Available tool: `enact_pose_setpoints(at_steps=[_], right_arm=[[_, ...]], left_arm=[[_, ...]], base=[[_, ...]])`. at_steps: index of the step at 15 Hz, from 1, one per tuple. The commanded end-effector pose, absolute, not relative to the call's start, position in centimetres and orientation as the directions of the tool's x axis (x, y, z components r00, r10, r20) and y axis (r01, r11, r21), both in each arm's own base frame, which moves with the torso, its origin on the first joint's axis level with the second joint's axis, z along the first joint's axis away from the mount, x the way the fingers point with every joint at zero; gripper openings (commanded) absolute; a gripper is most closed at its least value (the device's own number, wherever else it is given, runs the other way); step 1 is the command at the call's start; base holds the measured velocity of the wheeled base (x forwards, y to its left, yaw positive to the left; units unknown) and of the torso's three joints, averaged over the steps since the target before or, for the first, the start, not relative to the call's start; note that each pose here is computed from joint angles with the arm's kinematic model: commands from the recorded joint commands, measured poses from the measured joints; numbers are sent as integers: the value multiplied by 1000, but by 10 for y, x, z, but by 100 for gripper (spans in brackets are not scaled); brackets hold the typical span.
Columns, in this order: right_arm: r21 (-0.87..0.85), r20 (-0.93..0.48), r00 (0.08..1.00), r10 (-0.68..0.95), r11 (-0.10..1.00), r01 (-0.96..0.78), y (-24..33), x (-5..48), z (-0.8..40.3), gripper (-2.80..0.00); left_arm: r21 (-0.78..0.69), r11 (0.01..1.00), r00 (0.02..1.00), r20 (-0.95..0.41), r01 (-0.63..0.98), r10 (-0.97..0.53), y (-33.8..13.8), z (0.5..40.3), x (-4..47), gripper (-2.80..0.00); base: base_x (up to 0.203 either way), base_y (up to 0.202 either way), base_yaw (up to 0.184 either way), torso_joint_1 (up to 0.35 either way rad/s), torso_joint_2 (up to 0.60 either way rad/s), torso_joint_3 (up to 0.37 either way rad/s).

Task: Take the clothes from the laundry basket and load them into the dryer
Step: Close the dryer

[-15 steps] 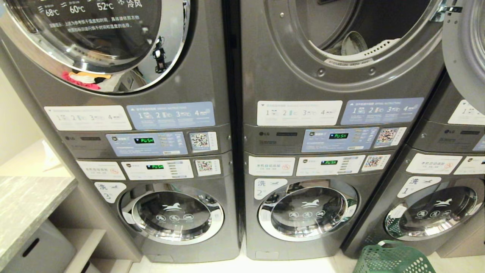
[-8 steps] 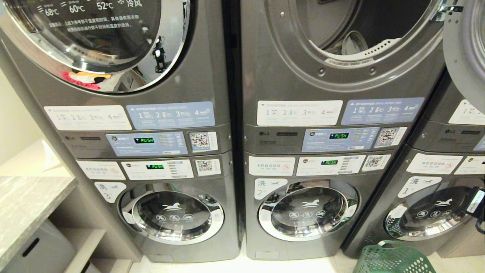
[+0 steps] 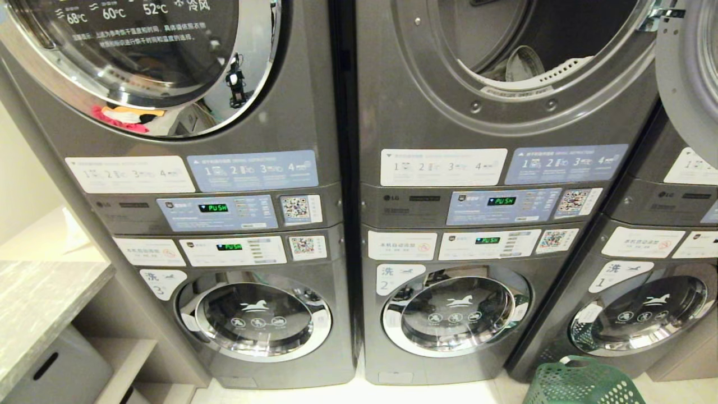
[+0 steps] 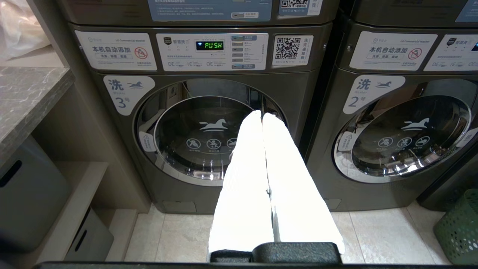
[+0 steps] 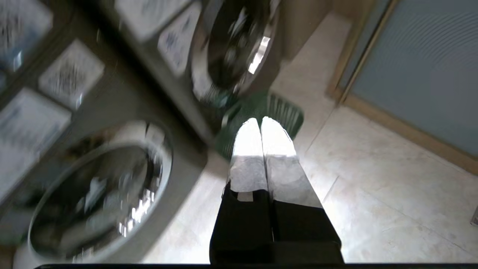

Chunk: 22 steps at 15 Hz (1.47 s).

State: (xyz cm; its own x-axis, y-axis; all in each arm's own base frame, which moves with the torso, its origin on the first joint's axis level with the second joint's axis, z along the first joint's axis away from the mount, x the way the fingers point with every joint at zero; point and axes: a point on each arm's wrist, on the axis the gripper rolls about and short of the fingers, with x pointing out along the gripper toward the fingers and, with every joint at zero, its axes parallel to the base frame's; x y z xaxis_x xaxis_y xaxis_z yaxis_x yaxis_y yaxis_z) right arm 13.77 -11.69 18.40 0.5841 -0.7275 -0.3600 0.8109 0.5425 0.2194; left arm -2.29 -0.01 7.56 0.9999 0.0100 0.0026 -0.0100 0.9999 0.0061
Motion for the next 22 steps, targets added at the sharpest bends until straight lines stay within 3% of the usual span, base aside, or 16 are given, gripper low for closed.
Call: enact_pose_setpoints(at_steps=[1, 3, 6, 10, 14, 17, 22], right_arm=[[269, -167, 550, -819, 498, 824, -117, 110, 217, -280], [305, 88, 534, -841, 533, 789, -110, 95, 261, -280], [271, 265, 510, -819, 570, 775, -99, 75, 289, -280], [255, 284, 431, -856, 501, 827, -98, 60, 291, -280], [226, 277, 425, -862, 488, 843, -89, 52, 281, -280], [233, 249, 329, -911, 386, 893, -93, 48, 273, -280], [253, 200, 251, -947, 297, 921, -115, 48, 272, -280]], left_arm=[[6, 1000, 1000, 0, -11, 11, 0, 75, -23, -280], [6, 1000, 1000, 0, -11, 11, 0, 75, -23, -280], [6, 1000, 1000, 1, -8, 8, 0, 76, -23, -280], [6, 1000, 1000, 0, -7, 7, 0, 75, -23, -280], [6, 1000, 1000, 0, -8, 8, 0, 75, -23, -280], [6, 1000, 1000, 0, -8, 8, 0, 75, -23, -280], [6, 1000, 1000, 0, -8, 8, 0, 75, -23, -280]], base=[[0, 0, 0, 0, 0, 0], [0, 0, 0, 0, 0, 0], [0, 0, 0, 0, 0, 0], [0, 0, 0, 0, 0, 0], [0, 0, 0, 0, 0, 0], [0, 0, 0, 0, 0, 0], [0, 0, 0, 0, 0, 0]])
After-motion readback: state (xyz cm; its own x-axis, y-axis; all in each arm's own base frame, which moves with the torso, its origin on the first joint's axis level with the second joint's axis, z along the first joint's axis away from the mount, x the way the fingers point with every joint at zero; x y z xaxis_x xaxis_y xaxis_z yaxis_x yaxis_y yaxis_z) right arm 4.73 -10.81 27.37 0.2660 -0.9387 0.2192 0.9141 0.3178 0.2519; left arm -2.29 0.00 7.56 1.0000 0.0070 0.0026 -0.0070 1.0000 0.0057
